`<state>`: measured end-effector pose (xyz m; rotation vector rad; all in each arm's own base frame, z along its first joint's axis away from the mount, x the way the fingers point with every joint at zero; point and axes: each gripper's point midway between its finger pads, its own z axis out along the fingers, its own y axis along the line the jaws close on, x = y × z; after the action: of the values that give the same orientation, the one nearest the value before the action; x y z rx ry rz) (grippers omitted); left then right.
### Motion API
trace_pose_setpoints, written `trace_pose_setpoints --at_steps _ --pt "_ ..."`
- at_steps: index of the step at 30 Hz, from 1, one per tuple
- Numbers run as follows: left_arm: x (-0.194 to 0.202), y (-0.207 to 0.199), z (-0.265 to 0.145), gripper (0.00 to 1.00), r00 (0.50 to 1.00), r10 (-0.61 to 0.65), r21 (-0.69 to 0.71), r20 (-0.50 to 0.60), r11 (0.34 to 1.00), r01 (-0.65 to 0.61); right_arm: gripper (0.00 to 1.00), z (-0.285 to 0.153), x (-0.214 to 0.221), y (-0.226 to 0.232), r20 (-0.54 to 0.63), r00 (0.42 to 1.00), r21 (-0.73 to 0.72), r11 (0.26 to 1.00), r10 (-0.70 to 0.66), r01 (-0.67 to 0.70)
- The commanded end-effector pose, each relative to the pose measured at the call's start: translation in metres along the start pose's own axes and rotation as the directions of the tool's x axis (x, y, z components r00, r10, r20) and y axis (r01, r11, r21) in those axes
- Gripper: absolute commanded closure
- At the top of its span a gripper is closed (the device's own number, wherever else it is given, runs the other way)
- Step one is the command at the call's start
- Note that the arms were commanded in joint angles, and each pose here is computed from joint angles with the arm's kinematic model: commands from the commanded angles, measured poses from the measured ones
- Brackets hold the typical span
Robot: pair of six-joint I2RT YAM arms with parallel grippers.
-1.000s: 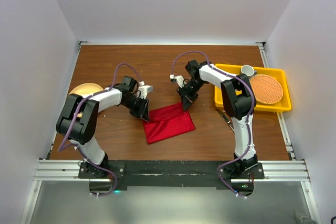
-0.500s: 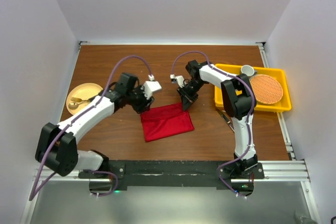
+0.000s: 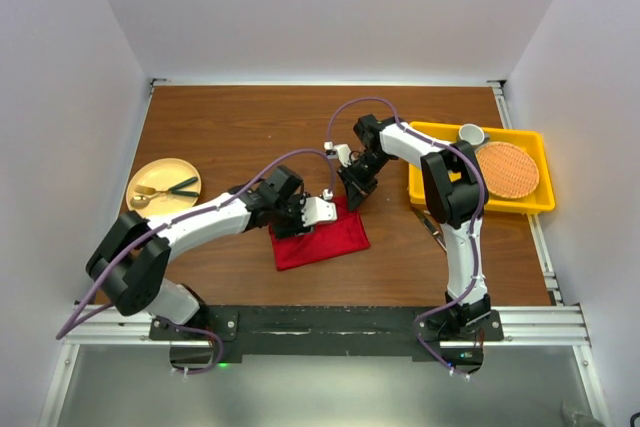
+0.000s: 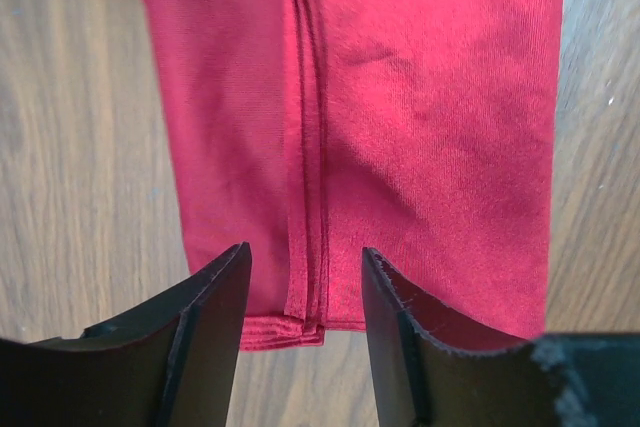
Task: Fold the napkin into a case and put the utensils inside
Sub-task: Smooth out the 2/3-rectangle-folded napkin at the center of the board.
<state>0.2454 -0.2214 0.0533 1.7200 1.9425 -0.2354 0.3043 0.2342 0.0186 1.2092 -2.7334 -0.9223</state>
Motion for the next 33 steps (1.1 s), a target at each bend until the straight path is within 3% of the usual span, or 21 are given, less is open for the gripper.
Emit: trace_pose_setpoints --at_steps 1,11,15,18,29,33 --pt "0.004 0.008 0.009 0.48 0.998 0.064 -0.034 -0.025 0.997 -0.065 1.00 0.012 0.008 -0.021 -0.034 0.999 0.069 0.997 -0.022 0.024" --pt "0.008 0.008 0.030 0.53 0.995 0.086 -0.013 -0.050 0.996 -0.087 1.00 0.013 0.007 -0.020 -0.034 0.999 0.061 0.998 -0.017 0.019" --pt "0.009 0.008 0.031 0.70 0.995 0.082 -0.019 -0.051 0.996 -0.083 1.00 0.012 0.006 -0.019 -0.031 0.999 0.062 0.998 -0.019 0.021" --pt "0.007 0.009 0.029 0.77 0.996 0.078 -0.024 -0.041 0.997 -0.079 1.00 0.012 0.007 -0.018 -0.033 0.999 0.058 0.998 -0.017 0.019" --pt "-0.005 0.017 0.025 0.99 0.997 0.070 -0.044 -0.021 0.997 -0.071 1.00 0.014 0.005 -0.019 -0.029 0.999 0.057 0.998 -0.013 0.015" --pt "-0.018 0.019 0.017 1.00 0.997 0.074 -0.049 0.019 0.996 -0.073 1.00 0.013 0.005 -0.019 -0.028 1.000 0.058 0.998 -0.012 0.014"
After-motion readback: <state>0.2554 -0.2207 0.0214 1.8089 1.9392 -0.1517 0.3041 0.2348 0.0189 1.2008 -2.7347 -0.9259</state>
